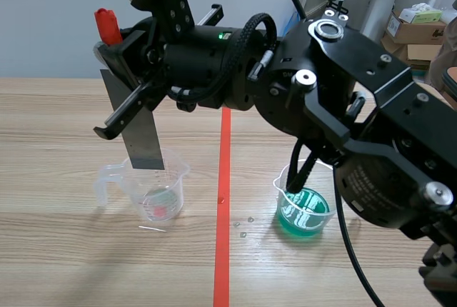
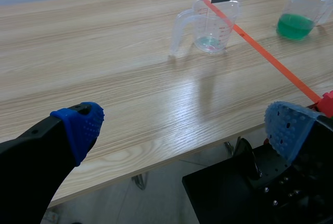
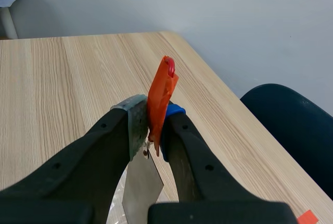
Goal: Do the redox reaction experiment
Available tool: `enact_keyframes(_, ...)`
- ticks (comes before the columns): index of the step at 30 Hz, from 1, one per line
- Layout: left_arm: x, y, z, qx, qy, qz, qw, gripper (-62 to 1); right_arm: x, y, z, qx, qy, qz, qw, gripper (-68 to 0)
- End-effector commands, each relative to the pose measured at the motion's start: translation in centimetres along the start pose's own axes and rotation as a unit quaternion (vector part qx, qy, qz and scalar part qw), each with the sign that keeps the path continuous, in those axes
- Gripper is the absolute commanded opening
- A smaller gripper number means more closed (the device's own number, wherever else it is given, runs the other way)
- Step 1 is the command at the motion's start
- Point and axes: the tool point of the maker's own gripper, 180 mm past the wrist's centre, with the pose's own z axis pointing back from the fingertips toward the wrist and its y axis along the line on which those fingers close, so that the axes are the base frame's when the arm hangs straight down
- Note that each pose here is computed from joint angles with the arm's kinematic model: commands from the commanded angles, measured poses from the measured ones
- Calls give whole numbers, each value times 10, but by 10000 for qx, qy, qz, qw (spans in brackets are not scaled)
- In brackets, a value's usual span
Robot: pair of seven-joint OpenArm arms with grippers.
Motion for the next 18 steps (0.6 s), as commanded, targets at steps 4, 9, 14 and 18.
enact_keyframes(4, 5, -1, -2, -1, -144, 48, 9999, 14, 15, -4, -2, -33, -271, 50, 9996, -655)
enact_keyframes(9, 5, -1, -2, -1, -144, 48, 9999, 14, 18, -4, -1, -54, -338, 181, 9993, -656)
enact_keyframes(14, 5, -1, -2, -4, -144, 47, 9999, 14, 18, -4, -1, -54, -336, 181, 9993, -655)
enact_keyframes(18, 5, -1, -2, -12, -151, 45, 9999, 14, 18, -4, -1, -54, -337, 179, 9993, -655)
